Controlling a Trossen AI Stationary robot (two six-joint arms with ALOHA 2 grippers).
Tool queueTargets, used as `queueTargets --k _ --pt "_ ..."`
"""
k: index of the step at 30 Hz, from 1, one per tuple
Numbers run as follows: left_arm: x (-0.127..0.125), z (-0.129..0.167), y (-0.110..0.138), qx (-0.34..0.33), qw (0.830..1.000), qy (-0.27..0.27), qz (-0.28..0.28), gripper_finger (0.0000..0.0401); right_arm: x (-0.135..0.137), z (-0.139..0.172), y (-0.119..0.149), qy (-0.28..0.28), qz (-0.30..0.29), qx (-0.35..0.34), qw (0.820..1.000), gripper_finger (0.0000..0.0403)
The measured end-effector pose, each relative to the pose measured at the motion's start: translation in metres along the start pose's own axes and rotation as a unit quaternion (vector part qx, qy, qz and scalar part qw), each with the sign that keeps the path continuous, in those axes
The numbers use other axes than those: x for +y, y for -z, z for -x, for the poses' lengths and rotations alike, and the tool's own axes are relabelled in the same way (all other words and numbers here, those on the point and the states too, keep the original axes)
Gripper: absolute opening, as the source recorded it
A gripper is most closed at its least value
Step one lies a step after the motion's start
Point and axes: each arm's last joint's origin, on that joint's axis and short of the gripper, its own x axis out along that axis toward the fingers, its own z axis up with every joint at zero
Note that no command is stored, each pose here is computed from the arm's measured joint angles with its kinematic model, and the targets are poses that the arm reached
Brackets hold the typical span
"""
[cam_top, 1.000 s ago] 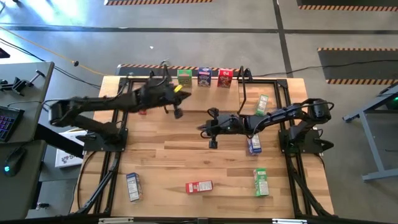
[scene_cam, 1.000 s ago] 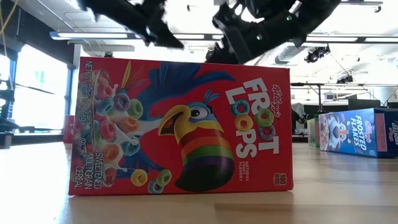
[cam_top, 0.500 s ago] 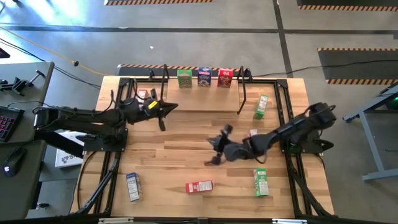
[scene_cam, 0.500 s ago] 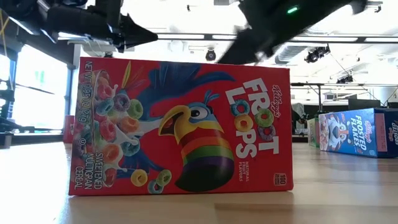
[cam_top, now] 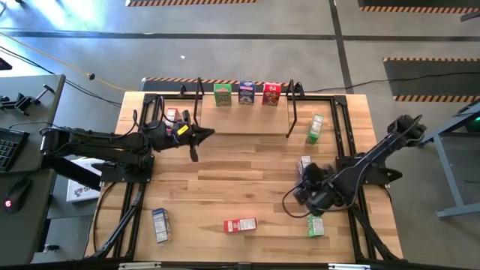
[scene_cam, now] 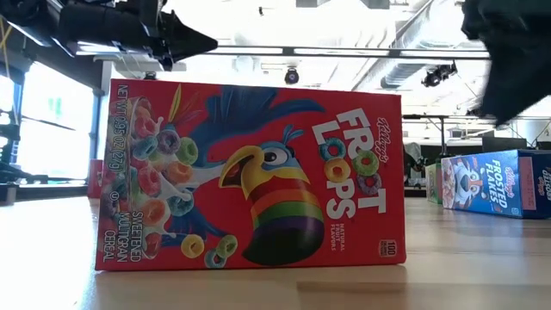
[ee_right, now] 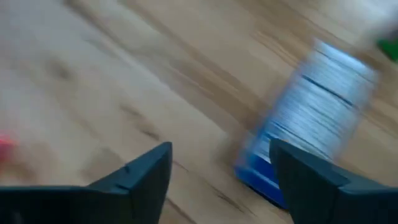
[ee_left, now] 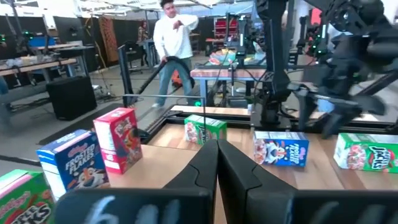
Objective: Stack cereal on shelf
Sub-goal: Put the right blue cereal box on the shelf aligned with the blue cereal box
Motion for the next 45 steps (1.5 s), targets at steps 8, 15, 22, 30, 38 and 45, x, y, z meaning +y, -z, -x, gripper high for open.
queueTargets --k 8,15,22,30,38,45 --pt "-0.005 0.001 0.0 0.0 1.0 0.007 0.004 0.0001 -0.008 -0.01 0.013 0.105 -0.062 0.03 0.992 0.0287" --pt "-0.007 0.001 0.0 0.0 1.0 0.014 0.004 0.0001 0.004 -0.031 0.025 0.135 -0.086 0.018 0.987 0.0287" --pt "-0.01 0.001 0.0 0.0 1.0 0.02 0.004 0.0001 0.011 -0.05 0.036 0.156 -0.125 -0.01 0.98 0.0287" --pt "-0.011 0.002 -0.001 0.0 1.0 0.024 0.005 0.0001 0.019 -0.065 0.044 0.147 -0.146 -0.037 0.978 0.0286" --pt "-0.011 0.002 -0.001 0.0 1.0 0.023 0.005 0.0001 0.024 -0.059 0.04 0.147 -0.139 -0.046 0.978 0.0225" --pt "-0.011 0.001 -0.001 0.0 1.0 0.023 0.01 0.0001 0.027 -0.048 0.033 0.165 -0.113 -0.062 0.978 0.0158"
